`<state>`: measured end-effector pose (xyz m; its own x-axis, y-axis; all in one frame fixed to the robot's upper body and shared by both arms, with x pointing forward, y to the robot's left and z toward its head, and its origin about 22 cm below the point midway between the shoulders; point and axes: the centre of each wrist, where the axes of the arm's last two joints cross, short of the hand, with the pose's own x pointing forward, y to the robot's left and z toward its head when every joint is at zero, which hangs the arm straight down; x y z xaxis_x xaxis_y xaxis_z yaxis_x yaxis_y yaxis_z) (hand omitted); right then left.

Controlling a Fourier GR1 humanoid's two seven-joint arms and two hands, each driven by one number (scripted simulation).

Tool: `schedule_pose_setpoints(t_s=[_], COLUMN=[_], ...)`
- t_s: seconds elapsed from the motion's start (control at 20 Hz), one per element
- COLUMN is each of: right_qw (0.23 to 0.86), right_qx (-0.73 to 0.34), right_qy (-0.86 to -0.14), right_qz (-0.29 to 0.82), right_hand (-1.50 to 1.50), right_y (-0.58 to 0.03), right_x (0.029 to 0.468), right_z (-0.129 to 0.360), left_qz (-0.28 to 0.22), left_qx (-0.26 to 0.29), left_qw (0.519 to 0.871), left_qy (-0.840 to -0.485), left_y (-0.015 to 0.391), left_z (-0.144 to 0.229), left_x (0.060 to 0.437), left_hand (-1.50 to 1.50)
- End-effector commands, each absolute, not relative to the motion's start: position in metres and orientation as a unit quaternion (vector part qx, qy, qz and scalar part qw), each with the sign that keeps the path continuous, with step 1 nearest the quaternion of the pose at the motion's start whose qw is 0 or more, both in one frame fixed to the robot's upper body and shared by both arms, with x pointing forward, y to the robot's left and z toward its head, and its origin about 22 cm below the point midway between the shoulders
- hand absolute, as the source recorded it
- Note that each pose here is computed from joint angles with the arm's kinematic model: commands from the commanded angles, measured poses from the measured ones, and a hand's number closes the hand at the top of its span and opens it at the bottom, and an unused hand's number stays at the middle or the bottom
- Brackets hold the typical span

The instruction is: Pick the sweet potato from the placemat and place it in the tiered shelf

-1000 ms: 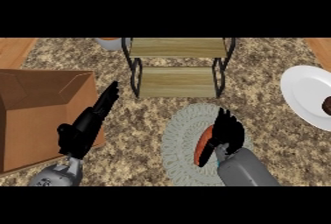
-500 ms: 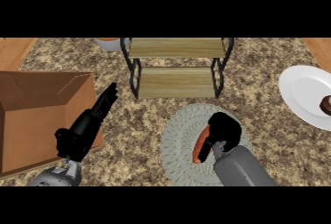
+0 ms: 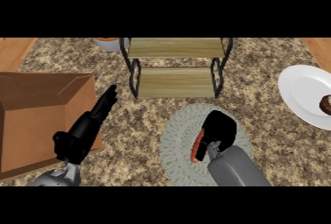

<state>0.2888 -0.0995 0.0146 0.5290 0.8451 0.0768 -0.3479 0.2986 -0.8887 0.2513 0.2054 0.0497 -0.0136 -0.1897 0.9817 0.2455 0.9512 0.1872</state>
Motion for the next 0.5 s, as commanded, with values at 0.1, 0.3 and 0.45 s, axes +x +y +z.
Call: schedule_pose_setpoints(t_s=[0.1, 0.3, 0.45], right_qw=[0.727, 0.701, 0.695], right_qx=[-0.452, -0.438, -0.444], right_qy=[-0.318, -0.380, -0.414], right_qz=[0.409, 0.415, 0.386], right_hand=[1.50, 1.50, 1.50], right_y=[-0.100, -0.095, -0.089], right_x=[0.279, 0.252, 0.248], right_z=[0.026, 0.037, 0.068], left_qz=[-0.127, -0.127, -0.122], left_qx=[0.050, 0.057, 0.050], left_qw=[0.788, 0.786, 0.787], left_qy=[-0.601, -0.603, -0.602], left_y=[0.265, 0.266, 0.256], left_z=[-0.006, -0.002, -0.012], left_x=[0.231, 0.232, 0.224], left_hand=[0.00, 0.00, 0.00])
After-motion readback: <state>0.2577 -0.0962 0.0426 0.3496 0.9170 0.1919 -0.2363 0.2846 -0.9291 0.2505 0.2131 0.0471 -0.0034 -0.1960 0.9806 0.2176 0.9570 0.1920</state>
